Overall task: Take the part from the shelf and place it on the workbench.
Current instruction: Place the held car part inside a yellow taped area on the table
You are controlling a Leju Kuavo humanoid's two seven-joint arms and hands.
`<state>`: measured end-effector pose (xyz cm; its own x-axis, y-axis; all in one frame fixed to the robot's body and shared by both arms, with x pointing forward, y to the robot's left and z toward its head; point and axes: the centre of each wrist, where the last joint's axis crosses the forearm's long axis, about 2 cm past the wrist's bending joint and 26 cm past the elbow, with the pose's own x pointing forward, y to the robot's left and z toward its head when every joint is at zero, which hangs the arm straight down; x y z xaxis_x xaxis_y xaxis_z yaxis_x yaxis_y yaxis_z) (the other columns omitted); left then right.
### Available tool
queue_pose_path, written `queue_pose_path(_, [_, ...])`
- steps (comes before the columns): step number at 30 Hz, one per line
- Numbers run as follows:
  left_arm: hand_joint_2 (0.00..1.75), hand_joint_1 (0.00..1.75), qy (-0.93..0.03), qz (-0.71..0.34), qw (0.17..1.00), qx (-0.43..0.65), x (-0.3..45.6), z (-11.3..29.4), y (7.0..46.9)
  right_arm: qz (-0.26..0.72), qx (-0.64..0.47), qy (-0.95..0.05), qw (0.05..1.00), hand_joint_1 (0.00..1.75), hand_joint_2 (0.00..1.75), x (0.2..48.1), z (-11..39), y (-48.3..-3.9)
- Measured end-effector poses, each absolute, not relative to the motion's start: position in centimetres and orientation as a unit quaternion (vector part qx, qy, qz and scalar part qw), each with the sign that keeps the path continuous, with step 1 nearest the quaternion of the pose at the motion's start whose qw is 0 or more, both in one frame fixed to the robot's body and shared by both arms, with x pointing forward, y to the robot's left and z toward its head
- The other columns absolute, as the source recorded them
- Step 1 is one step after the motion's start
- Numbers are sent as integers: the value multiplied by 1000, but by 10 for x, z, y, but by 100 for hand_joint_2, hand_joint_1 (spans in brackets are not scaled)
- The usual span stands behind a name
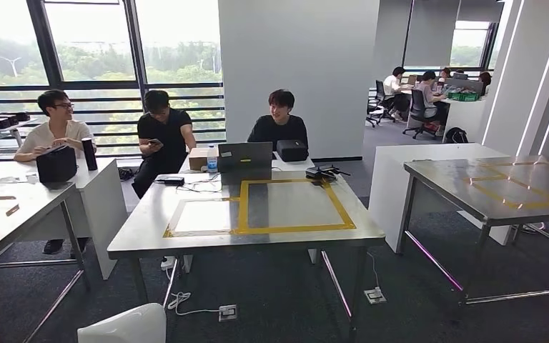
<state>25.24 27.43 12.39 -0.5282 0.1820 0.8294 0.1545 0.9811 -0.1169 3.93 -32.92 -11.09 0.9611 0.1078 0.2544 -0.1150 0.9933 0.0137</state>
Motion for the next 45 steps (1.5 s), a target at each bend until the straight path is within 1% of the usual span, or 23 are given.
queue_pose_path(5, [175,175,-871,45,484,-75,225,103,290,82,16,-141,987,0,0,40,-110,-334])
queue_pose_path(9, [175,175,-869,53,487,-70,220,95,295,78,15,-140,987,0,0,40,-110,-337])
queue_pose_path(16, [175,175,-861,40,501,-79,244,97,290,52,15,-127,990,0,0,33,-111,-335])
queue_pose_path(21, [175,175,-859,7,501,-104,261,102,271,26,17,-91,995,0,0,30,-112,-325])
queue_pose_path(26, [175,175,-861,-7,491,-134,280,109,255,-1,15,-86,996,0,0,28,-113,-316])
queue_pose_path(32, [175,175,-861,-13,487,-143,283,110,247,-13,15,-101,995,0,0,24,-113,-318])
queue_pose_path(41, [175,175,-861,-18,481,-165,290,112,235,-16,11,-81,997,0,0,20,-113,-320])
queue_pose_path(45, [175,175,-865,-17,478,-154,295,116,236,-12,13,-88,996,0,0,21,-113,-320])
